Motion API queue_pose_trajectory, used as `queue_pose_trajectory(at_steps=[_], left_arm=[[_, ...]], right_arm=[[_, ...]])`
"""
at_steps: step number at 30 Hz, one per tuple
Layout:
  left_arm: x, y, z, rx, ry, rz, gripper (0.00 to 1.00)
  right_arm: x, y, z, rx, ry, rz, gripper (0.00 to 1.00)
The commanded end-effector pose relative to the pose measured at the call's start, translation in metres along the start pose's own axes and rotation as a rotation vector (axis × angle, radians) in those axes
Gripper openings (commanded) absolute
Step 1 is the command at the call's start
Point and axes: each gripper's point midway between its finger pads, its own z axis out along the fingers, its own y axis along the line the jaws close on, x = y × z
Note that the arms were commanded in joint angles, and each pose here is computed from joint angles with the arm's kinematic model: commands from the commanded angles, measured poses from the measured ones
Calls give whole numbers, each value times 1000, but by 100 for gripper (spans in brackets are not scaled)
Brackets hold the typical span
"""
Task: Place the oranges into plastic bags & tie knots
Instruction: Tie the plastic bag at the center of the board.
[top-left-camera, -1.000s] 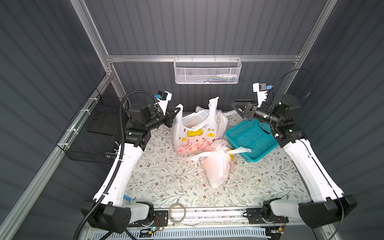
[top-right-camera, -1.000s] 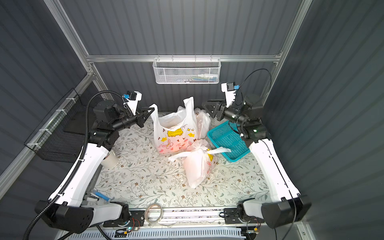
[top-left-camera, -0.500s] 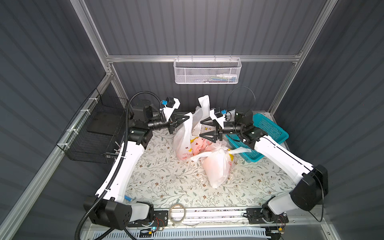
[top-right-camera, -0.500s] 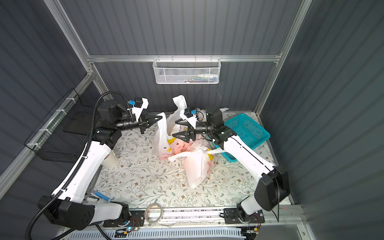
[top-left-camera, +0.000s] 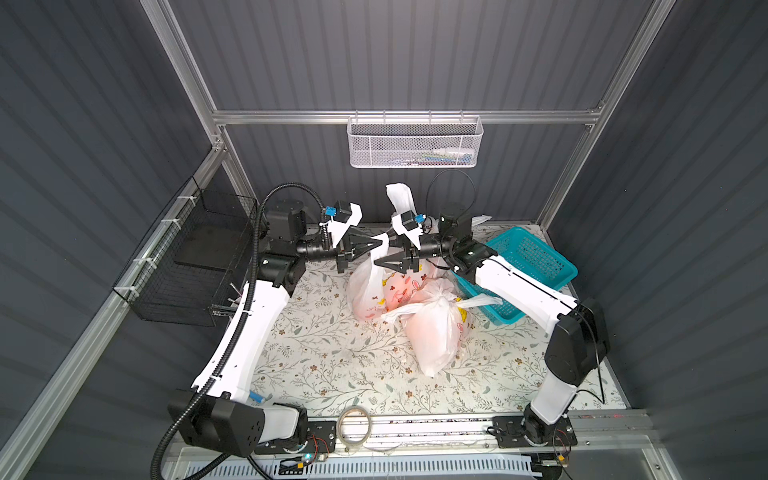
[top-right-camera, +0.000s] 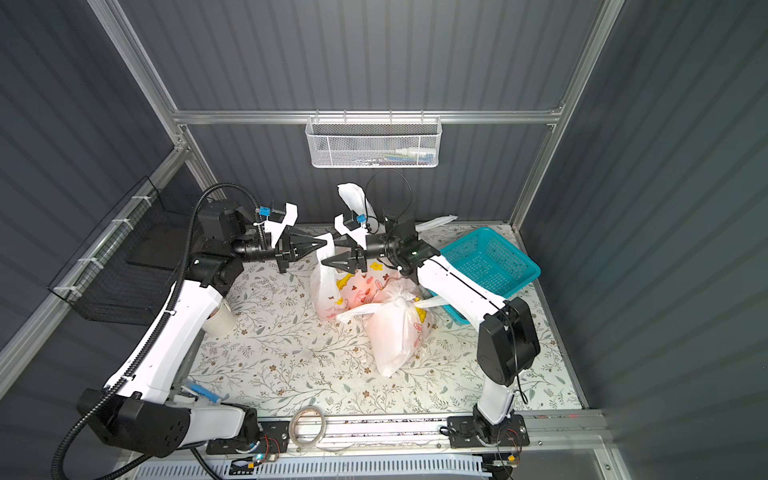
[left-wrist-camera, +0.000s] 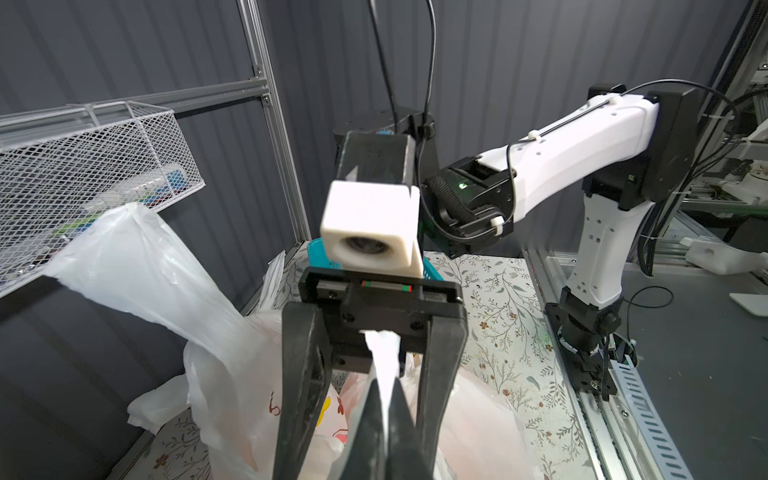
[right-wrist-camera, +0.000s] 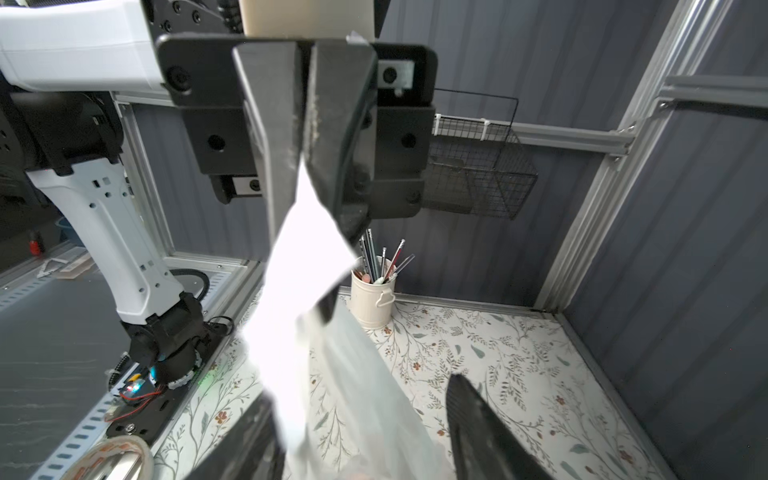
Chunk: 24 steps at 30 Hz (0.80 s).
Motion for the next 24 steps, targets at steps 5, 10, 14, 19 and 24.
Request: queue_pose_trajectory(at_steps=[5, 10, 14, 19, 24], left_arm=[[-13, 4, -8, -42, -29, 30, 10], [-4, 14, -19, -198, -30, 17, 56], [15, 13, -35, -340, -29, -12, 76], [63, 7, -43, -438, -48, -94, 85], [96, 13, -36, -443, -108, -147, 91]], right_arm=[[-19, 6, 5, -41, -66, -19, 0], [-21, 0, 4, 1, -54, -3, 0], [-20, -7, 2, 57, -22, 3, 0], [-25, -8, 0, 76, -10, 8, 0], [-27, -5, 0, 62, -15, 16, 0]])
